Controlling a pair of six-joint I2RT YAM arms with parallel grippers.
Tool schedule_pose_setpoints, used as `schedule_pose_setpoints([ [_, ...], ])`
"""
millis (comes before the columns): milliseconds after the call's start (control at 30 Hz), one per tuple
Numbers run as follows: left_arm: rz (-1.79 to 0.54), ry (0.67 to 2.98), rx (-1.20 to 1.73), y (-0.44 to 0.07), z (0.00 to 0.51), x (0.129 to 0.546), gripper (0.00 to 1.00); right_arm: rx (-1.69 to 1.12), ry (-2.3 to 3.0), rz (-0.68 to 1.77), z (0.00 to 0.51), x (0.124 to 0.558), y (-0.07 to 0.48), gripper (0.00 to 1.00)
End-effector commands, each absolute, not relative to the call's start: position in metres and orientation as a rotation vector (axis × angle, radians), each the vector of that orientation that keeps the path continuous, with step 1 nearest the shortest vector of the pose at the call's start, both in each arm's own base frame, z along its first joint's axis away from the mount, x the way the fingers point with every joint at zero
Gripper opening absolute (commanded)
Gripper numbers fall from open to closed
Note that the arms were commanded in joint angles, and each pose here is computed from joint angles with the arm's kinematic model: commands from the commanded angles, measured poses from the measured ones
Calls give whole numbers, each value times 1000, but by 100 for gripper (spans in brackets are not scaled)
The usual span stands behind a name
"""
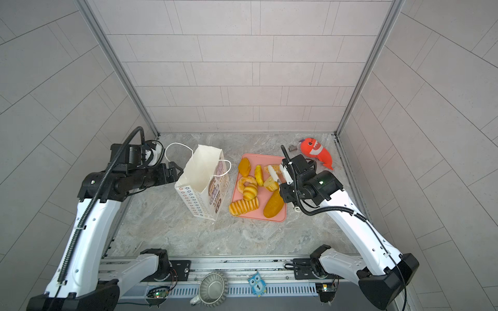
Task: Place the fake bread into the paper bag
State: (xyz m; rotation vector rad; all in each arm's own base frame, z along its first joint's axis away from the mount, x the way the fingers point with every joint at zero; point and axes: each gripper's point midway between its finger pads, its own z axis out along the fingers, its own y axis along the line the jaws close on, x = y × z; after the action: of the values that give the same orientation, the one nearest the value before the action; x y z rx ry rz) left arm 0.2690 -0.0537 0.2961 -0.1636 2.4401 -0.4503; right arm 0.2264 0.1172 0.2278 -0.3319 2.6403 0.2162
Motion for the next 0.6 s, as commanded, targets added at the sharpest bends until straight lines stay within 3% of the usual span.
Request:
schedule_pose_setpoints([
  [0, -426, 2436, -132, -54, 295, 283, 85, -340, 2651, 159, 229, 219, 107, 46],
  [367, -417, 2456, -57, -78, 282, 308, 76, -345, 2673, 75, 217, 214, 95, 45],
  [567, -387, 2467, -67, -79, 271, 314, 61, -343, 2671, 89, 212, 217, 98, 45],
])
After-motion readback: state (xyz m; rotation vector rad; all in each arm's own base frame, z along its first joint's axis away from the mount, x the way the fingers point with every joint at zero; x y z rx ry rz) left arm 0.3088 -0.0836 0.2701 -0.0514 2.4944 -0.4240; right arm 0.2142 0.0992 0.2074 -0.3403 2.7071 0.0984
